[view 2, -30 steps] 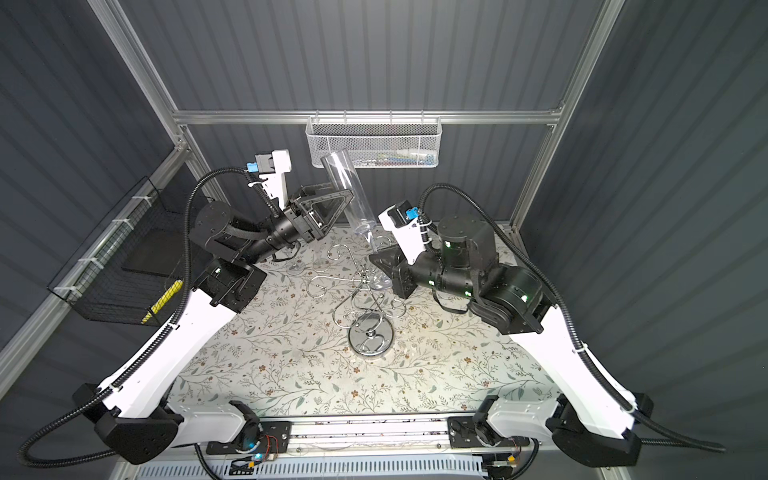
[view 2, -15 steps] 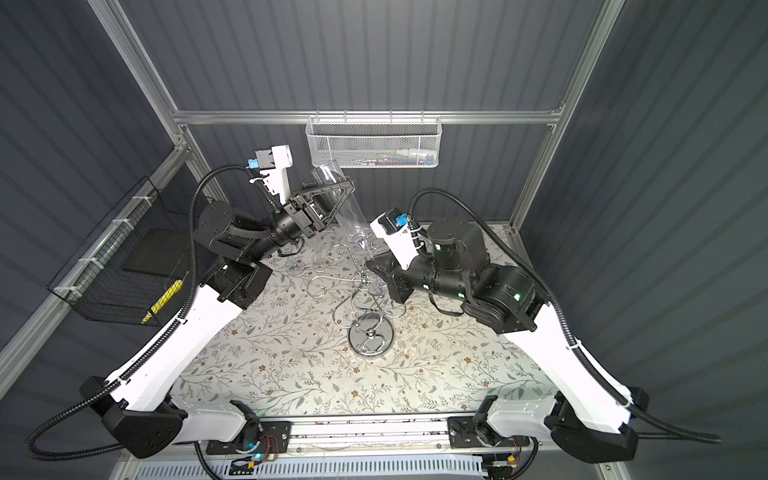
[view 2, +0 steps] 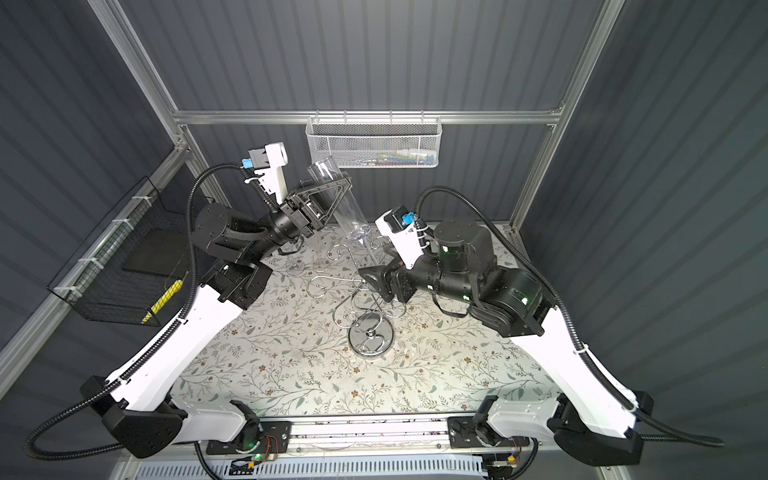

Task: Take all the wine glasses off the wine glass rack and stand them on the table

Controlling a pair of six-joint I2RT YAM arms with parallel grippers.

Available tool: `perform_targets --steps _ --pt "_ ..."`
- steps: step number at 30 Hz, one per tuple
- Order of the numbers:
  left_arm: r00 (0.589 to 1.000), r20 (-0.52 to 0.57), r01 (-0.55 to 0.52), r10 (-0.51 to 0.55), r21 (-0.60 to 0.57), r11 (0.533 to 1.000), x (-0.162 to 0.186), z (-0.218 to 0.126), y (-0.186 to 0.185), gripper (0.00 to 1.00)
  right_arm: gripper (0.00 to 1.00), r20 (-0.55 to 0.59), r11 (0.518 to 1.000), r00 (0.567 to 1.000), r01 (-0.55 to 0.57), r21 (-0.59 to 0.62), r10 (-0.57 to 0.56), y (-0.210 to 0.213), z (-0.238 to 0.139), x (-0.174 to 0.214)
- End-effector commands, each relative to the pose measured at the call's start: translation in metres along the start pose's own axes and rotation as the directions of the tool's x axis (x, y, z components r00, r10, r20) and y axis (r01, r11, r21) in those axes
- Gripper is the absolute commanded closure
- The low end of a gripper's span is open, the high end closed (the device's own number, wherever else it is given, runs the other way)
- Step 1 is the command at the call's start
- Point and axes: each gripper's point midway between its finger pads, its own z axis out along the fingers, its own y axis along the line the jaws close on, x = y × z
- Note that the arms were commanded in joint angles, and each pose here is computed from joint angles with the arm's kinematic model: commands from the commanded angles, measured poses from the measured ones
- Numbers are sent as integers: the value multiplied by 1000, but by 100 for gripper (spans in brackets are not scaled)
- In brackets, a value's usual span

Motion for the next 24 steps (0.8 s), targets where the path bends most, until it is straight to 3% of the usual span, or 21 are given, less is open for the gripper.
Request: perform_targets --steps 1,6,14,20,24 --pt "984 69 -167 166 8 986 -30 -9 -30 62 1 118 999 993 -5 38 0 -3 -25 -24" --pt "941 55 -326 333 -100 940 -50 -18 -36 63 1 253 997 967 -15 79 -5 -7 -64 -43" --pt "882 -9 -457 471 -261 850 -73 -26 -25 62 1 276 994 961 -46 102 16 -11 -79 -36" --pt "883 -27 -430 468 -445 786 -102 -57 41 63 1 258 994 966 -55 92 29 -10 -76 -30" --pt "843 -85 -483 531 -553 679 -114 -83 82 63 1 254 994 967 -55 94 30 -10 -78 -28"
